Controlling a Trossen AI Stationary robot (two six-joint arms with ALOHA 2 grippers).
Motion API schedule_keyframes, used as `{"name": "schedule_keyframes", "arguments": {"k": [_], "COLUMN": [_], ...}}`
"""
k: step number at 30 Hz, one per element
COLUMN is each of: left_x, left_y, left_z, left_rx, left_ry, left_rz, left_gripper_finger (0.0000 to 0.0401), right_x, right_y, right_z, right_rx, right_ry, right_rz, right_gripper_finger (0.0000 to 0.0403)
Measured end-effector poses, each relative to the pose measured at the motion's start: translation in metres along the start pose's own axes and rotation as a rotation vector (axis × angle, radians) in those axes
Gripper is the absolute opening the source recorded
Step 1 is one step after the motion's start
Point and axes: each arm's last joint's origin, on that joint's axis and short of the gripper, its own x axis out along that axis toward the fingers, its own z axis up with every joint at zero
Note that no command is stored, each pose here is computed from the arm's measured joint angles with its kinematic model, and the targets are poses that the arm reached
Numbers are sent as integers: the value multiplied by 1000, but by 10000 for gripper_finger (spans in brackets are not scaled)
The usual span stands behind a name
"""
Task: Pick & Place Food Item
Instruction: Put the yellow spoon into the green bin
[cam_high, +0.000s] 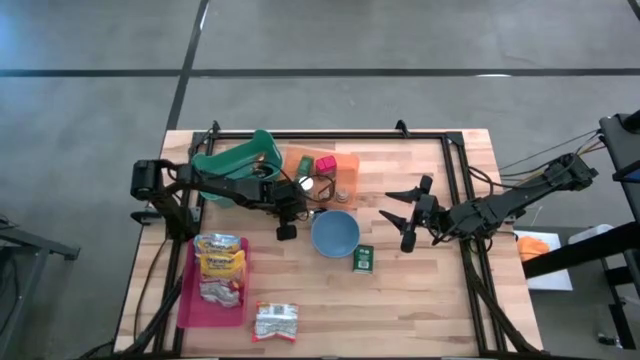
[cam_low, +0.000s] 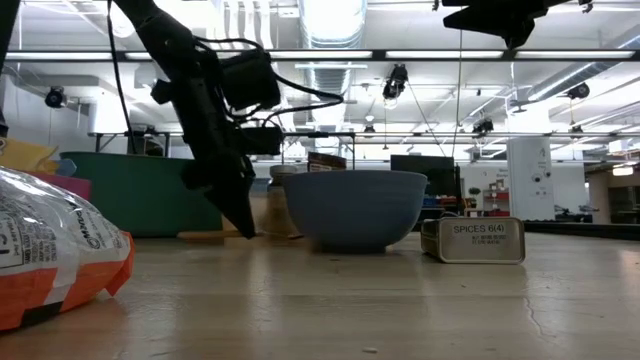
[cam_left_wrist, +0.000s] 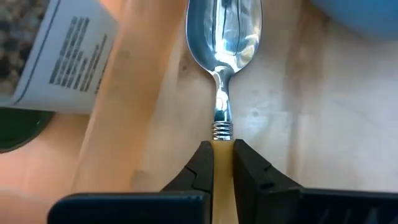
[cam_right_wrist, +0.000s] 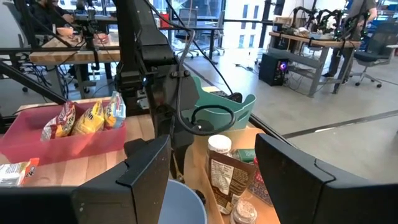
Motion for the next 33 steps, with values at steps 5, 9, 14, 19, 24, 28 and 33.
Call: {"name": "schedule_keyframes", "arguments": {"k": [5,9,14,19,24,28,33], "left_x": [-8,-14,-24,-39,-61,-82,-114], "left_y": [-4,-8,-8,-6,-6,-5,-3], "left_z": [0,0,-1,1,-1,-5,-13], "left_rx": [4,17,14,-4,-24,-35,-60], "left_ry": [-6,-6,-13,-46,-83,-108,-133], "left_rz": [-77,-90,-65,-47,-47,-46,2], "left_gripper_finger": [20,20,20,20,20,20,20], "right_x": [0,0,0,0,0,0,0], "right_y": [0,0,0,0,0,0,0], "right_z": [0,0,1,1,1,1,1], "right_rx": [-1,1,3,5,7,7,7], "right_ry": [-2,-3,-5,-6,-6,-6,-6], "right_rz": [1,1,4,5,9,9,9], "right_gripper_finger": [231,231,231,231,231,231,231]}}
